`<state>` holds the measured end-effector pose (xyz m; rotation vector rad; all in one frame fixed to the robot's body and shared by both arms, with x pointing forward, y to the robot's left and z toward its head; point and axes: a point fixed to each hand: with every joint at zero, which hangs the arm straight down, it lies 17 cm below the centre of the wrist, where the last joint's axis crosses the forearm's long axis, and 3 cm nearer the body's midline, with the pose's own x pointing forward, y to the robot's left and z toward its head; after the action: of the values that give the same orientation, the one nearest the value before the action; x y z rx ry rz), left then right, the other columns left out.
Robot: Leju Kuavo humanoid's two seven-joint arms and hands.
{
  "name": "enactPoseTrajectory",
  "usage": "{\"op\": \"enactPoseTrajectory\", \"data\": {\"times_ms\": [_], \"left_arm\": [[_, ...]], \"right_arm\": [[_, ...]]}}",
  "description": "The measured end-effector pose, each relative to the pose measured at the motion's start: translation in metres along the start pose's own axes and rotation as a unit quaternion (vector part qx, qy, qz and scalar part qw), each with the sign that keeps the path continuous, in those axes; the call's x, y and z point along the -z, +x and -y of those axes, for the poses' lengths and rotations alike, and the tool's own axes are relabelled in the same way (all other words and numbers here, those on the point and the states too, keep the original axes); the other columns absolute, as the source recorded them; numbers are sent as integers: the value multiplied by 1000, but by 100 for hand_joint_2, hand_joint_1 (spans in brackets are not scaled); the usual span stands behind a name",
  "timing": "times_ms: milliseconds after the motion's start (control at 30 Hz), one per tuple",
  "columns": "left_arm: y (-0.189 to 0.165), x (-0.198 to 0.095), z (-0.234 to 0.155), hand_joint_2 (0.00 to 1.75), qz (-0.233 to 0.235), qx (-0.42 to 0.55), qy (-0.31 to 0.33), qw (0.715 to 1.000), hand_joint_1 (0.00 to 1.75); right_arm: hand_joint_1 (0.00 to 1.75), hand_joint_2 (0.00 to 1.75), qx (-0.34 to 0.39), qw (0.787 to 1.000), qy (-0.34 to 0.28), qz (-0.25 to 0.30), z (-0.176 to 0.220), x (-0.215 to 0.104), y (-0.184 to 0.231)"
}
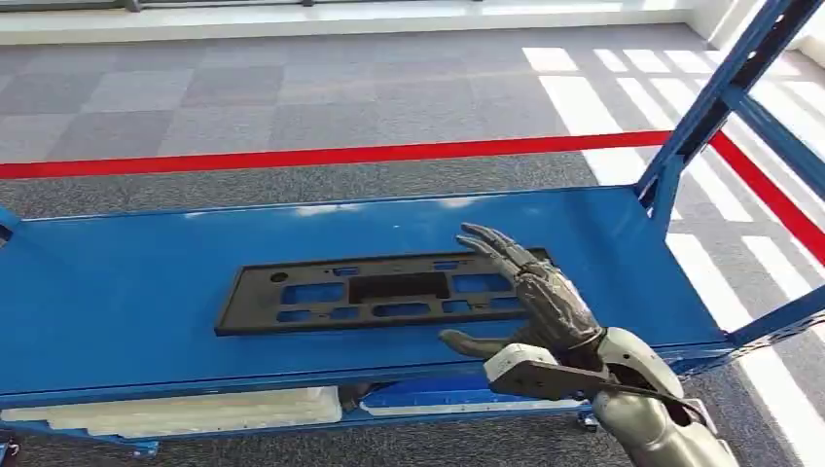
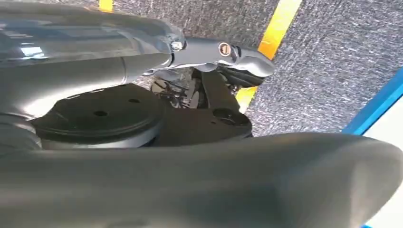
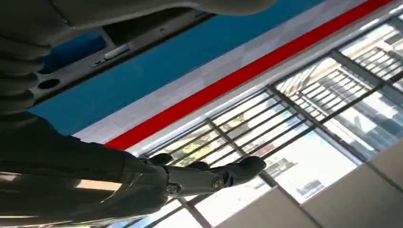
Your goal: Take the parts from the cabinet and place them on the table.
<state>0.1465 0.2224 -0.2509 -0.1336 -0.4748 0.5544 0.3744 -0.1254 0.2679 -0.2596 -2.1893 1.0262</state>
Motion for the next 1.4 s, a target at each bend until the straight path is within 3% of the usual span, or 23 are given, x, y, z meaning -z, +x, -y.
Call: {"op": "enactPoseTrajectory", "data": {"times_ms": [300, 500, 833, 1400], "left_arm": [[-2, 0, 4, 0, -5, 17, -9, 1000, 0], [-3, 0, 5, 0, -6, 24, -12, 1000, 0], [-3, -1, 6, 0, -6, 29, -15, 999, 0], [-3, -1, 9, 0, -5, 31, -23, 999, 0]], "right_arm": [[0, 175, 14, 990, 139, 7, -52, 1, -18], [0, 175, 22, 980, 196, 11, -72, 1, -26], [0, 175, -6, 969, 249, -1, -83, -6, -41], [0, 175, -63, 954, 286, -62, -100, -21, -88]]}}
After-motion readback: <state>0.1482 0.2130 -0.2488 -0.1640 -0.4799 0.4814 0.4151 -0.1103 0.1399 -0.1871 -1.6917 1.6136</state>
